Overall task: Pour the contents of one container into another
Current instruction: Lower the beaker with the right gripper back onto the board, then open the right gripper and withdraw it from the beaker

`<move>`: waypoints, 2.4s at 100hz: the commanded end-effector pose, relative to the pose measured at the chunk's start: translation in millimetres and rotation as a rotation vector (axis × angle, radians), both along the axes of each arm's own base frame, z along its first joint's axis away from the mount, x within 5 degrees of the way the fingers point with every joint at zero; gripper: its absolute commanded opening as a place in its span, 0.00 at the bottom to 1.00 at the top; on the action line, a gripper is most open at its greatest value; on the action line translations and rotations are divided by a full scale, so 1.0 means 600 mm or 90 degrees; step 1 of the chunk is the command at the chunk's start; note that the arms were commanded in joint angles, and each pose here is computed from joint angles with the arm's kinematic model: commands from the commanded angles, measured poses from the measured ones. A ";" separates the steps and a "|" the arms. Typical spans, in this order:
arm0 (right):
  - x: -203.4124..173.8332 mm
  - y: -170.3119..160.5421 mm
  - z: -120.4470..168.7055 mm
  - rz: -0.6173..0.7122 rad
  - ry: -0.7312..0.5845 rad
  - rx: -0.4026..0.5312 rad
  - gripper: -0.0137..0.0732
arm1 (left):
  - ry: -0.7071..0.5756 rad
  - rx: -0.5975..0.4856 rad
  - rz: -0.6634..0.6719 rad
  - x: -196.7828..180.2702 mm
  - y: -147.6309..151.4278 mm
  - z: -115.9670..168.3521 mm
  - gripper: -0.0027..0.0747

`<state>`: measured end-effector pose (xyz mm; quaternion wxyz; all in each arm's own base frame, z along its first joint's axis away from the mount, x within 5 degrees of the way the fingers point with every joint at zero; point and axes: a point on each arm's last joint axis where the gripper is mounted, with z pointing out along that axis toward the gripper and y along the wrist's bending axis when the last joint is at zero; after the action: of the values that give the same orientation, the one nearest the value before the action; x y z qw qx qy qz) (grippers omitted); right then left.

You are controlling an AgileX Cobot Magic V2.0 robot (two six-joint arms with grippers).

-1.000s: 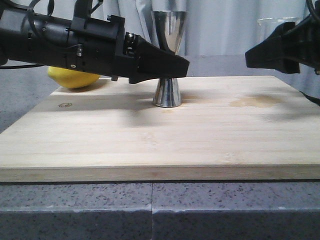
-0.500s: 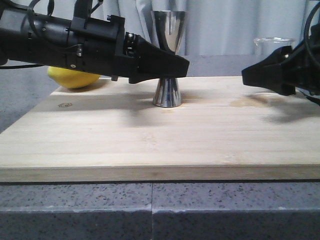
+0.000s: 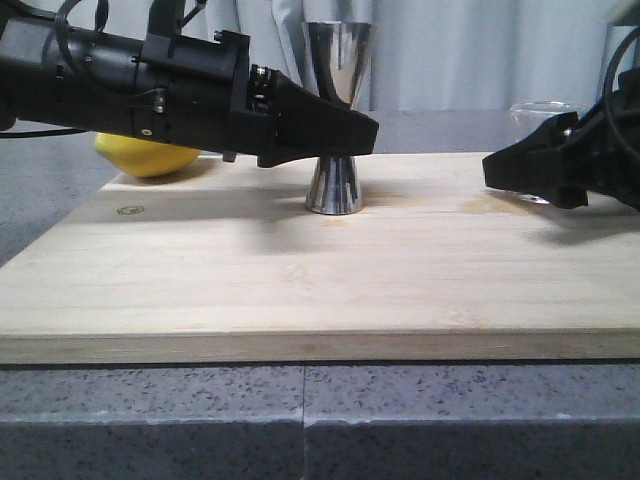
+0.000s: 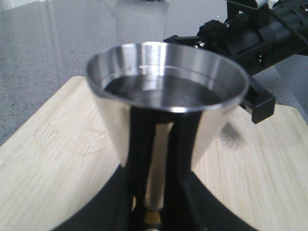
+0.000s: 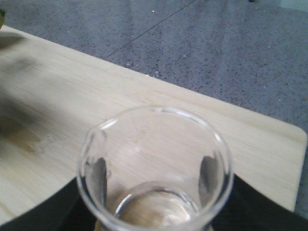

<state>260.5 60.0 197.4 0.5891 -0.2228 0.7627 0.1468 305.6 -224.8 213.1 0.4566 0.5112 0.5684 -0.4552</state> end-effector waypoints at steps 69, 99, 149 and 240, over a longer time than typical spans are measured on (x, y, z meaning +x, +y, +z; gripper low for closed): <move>-0.051 -0.007 0.138 -0.008 -0.200 0.062 0.76 | -0.032 -0.071 -0.010 -0.008 -0.004 0.057 0.02; -0.095 -0.045 0.188 -0.172 -0.092 0.085 0.76 | -0.032 -0.071 -0.010 -0.008 -0.004 0.057 0.02; -0.144 -0.014 0.260 -0.179 -0.068 0.002 0.76 | -0.032 -0.071 -0.010 -0.008 -0.004 0.057 0.02; -0.181 -0.087 0.265 -0.309 -0.033 0.009 0.76 | -0.032 -0.071 -0.010 -0.008 -0.004 0.057 0.02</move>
<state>151.2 8.7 341.6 0.5880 -0.0240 0.8084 0.0109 305.8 -224.8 213.1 0.4571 0.5104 0.5691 -0.4547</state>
